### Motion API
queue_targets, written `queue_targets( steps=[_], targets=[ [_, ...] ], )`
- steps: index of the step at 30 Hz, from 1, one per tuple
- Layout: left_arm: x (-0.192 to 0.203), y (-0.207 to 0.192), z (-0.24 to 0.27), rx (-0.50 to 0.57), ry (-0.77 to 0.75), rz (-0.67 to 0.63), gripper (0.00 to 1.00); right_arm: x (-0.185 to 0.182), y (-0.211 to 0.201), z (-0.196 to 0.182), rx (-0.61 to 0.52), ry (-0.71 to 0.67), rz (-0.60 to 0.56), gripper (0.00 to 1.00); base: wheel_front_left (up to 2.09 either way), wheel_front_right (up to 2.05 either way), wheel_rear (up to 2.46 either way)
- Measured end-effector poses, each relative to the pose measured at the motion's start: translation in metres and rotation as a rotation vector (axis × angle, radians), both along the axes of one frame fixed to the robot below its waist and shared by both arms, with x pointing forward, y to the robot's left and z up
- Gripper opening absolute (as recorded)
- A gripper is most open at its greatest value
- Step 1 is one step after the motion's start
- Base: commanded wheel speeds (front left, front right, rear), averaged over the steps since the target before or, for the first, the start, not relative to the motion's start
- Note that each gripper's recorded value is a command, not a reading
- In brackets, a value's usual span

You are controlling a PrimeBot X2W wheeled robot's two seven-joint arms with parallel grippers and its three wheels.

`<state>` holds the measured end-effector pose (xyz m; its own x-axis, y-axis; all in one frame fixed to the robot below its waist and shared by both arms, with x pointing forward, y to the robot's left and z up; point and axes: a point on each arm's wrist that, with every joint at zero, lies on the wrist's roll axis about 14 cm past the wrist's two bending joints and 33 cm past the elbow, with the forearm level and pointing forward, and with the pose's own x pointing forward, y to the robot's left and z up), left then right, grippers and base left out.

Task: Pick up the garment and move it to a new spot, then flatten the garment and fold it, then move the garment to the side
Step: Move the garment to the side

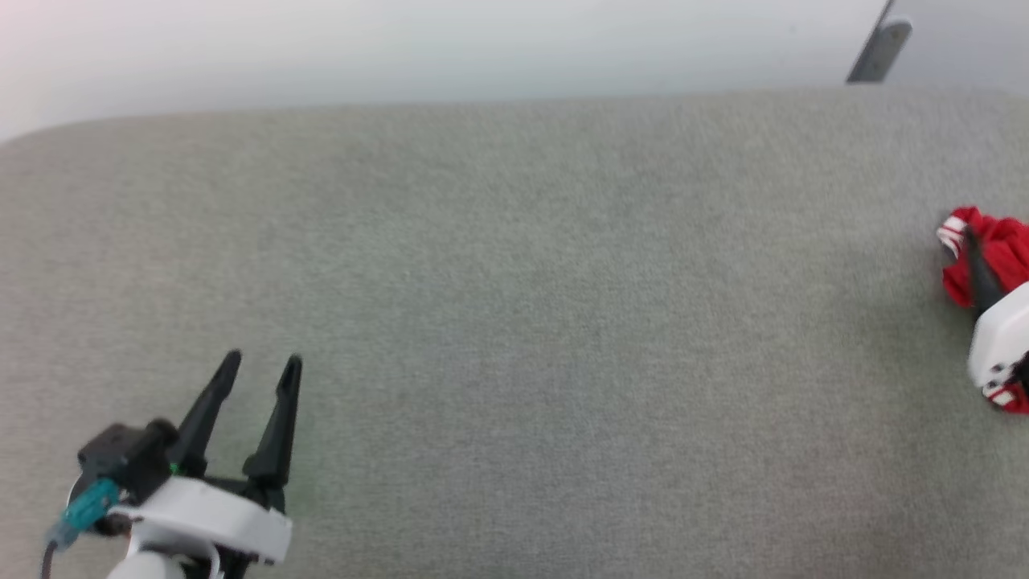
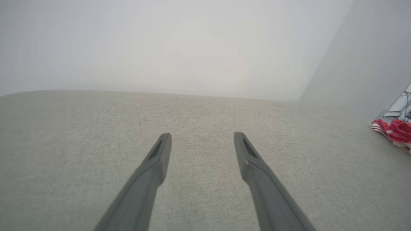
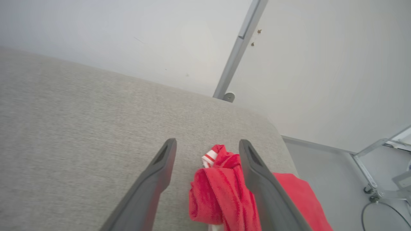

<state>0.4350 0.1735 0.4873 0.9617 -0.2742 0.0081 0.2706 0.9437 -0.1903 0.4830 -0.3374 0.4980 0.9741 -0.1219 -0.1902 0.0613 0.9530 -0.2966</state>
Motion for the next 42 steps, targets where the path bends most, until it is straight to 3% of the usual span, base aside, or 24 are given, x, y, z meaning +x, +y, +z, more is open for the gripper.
queue_targets(
  steps=[8,20,34,42],
  targets=[
    [-0.04,0.037,0.007,0.031,-0.004,0.096,1.0,-0.012,0.06,0.022,0.102,-0.147,0.113,1.0,0.0,0.0,0.0],
    [-0.093,0.08,0.024,0.066,-0.059,0.239,1.0,-0.062,0.108,0.029,0.204,-0.274,0.152,1.0,0.0,0.0,0.0],
    [-0.115,0.085,0.015,0.051,-0.038,0.269,1.0,-0.119,0.137,0.002,0.275,-0.257,0.137,1.0,0.0,0.0,0.0],
    [-0.112,0.081,0.016,0.041,-0.038,0.257,1.0,-0.13,0.142,-0.003,0.287,-0.247,0.135,1.0,0.0,0.0,0.0]
  ],
)
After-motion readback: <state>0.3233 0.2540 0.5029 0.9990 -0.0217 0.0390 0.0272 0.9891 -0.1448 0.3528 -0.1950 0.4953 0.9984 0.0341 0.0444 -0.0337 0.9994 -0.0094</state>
